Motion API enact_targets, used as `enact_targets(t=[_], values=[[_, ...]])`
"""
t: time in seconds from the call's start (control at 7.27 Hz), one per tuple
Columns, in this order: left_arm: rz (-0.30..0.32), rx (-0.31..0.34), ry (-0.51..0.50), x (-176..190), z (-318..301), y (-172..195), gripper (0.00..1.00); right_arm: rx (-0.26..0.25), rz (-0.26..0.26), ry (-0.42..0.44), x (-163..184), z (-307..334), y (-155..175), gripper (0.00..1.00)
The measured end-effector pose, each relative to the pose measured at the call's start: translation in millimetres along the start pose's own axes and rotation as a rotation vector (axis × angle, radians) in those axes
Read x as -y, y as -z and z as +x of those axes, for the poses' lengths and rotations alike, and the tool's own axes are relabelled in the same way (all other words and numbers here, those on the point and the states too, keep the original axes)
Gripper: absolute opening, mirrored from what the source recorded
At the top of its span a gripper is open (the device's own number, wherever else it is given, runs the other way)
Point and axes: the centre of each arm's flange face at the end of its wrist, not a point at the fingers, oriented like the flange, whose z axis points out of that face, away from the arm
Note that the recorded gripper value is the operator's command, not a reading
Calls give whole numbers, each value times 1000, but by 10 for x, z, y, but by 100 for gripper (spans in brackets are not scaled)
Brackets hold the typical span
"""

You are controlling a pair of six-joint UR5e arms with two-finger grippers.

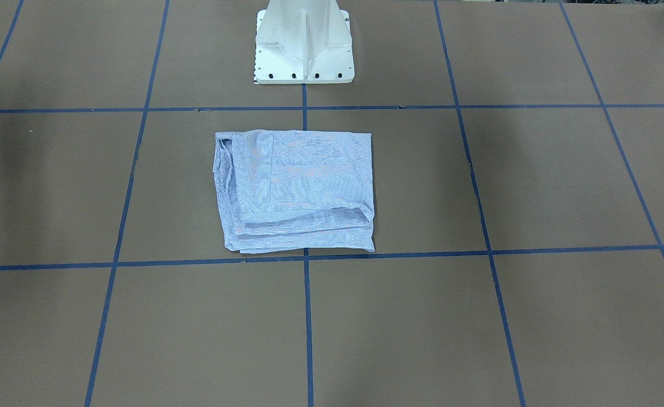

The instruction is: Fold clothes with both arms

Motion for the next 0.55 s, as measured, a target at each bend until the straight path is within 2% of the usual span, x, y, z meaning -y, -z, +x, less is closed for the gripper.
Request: enact_targets(t=[0.28, 0.55], values=[[37, 14, -16, -230, -124, -43, 100, 3, 4, -36, -188, 236, 22, 100], [4, 16, 19, -659, -246, -232, 100, 10, -24, -116, -592, 564, -156, 100]])
